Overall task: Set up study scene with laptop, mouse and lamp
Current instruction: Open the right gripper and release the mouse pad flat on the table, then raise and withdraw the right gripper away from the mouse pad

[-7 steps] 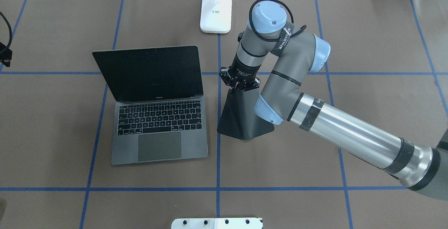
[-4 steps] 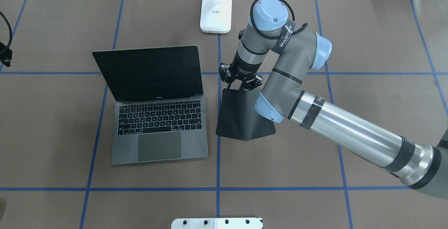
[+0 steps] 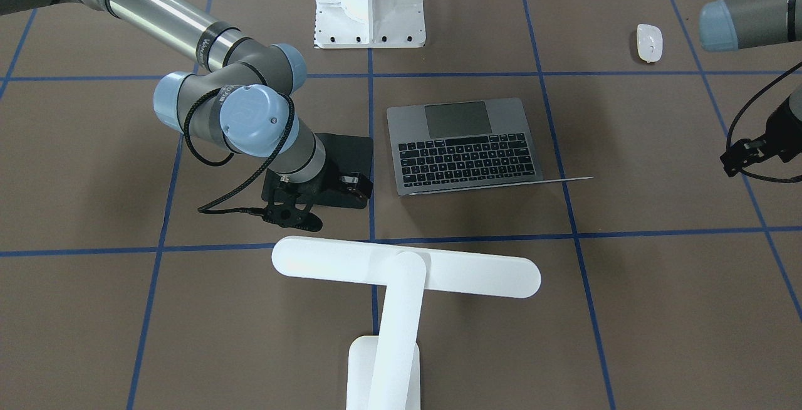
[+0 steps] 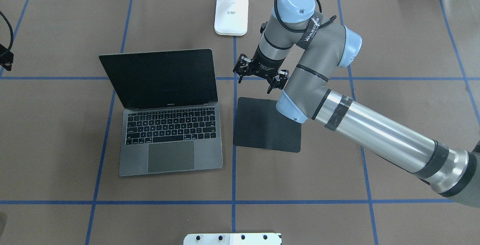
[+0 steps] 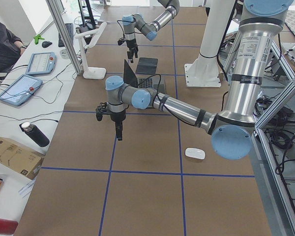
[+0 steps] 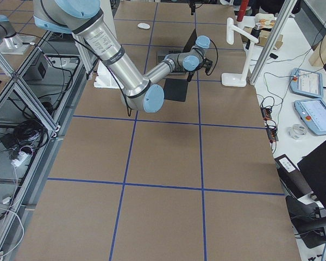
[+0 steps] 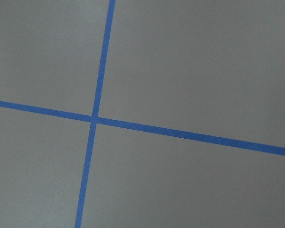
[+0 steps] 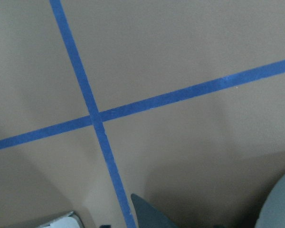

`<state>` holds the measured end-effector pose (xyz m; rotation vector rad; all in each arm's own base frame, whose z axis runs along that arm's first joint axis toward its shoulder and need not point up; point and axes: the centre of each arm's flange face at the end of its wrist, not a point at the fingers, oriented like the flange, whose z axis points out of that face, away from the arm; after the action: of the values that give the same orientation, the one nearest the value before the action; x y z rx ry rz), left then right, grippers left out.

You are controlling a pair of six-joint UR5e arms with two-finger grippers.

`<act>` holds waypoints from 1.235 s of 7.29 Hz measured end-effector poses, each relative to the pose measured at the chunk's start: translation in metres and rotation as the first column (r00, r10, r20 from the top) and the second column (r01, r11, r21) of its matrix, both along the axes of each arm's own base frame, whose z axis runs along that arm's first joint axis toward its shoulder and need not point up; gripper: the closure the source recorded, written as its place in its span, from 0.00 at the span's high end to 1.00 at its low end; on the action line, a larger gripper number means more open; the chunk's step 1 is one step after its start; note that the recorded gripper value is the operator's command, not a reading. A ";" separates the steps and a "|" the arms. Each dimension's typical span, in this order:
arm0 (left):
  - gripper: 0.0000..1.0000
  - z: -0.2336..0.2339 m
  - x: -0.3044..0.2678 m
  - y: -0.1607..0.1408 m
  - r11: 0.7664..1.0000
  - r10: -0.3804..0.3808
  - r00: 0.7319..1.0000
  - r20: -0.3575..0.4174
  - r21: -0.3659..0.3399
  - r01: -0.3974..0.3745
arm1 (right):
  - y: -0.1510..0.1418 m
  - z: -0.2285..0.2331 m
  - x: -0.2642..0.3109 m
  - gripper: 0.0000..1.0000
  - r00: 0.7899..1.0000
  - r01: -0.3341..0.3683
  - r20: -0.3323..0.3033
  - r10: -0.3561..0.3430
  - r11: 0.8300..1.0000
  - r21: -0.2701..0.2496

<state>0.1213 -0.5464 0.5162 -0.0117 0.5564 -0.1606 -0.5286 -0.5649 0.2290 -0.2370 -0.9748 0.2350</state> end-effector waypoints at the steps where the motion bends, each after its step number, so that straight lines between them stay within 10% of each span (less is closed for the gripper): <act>1: 1.00 0.000 0.000 0.000 1.000 0.000 1.000 0.000 0.000 0.000 | -0.004 0.000 0.004 0.99 1.000 -0.007 0.000 0.007 1.000 0.002; 9: 1.00 0.033 -0.053 0.030 0.976 0.191 0.981 0.019 0.101 -0.192 | -0.019 0.094 0.165 1.00 0.999 -0.040 0.006 0.039 0.996 0.080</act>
<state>0.0682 -0.5167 0.5487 0.0347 0.5504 0.0557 -0.3638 -0.5838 0.3231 -0.1447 -0.9922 0.2308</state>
